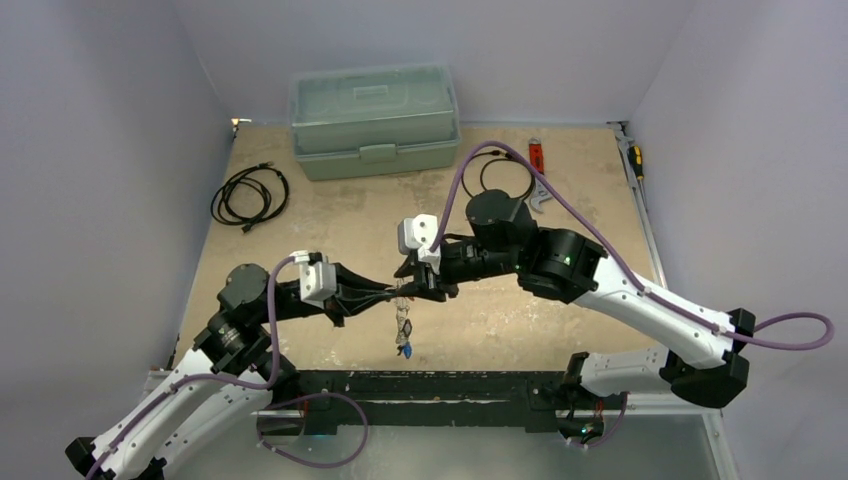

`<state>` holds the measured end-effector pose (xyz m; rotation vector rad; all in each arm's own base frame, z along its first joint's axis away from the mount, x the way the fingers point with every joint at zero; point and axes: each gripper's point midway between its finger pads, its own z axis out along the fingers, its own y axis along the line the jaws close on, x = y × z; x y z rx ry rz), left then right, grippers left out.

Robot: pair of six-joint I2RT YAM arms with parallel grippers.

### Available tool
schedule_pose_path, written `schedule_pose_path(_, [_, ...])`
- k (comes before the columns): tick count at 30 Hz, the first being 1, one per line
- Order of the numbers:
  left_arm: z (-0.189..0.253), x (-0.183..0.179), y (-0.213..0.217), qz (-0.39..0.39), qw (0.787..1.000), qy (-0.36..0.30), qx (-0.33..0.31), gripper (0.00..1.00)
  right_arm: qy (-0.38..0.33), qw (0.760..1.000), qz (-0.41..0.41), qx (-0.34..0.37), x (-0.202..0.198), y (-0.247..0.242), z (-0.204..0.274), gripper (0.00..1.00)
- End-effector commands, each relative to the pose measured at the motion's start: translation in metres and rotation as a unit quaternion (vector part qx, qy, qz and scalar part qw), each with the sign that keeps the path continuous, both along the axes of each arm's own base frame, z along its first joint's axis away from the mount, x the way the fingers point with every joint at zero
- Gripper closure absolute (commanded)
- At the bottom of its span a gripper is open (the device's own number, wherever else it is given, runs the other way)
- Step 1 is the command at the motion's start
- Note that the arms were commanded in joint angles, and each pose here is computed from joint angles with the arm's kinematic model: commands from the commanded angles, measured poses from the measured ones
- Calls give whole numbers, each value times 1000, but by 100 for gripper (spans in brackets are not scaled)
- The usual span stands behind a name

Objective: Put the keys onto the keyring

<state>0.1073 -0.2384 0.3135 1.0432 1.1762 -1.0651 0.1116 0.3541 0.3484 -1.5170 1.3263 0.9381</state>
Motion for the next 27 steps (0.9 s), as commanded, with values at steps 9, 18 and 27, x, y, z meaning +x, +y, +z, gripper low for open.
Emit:
schedule_pose_path(9, [32,0,2,5,999,-37,-28,100,-15,999,-14,-26,4,-4,2,81])
schedule_pose_path(18, [31,0,2,4,999,-36,-27,100,-17,1000,-10,-22,4,-1,2,86])
schedule_pose_path(27, [32,-1,3,4,999,-42,-25,94,-26,999,-24,-18,8,-3,2,100])
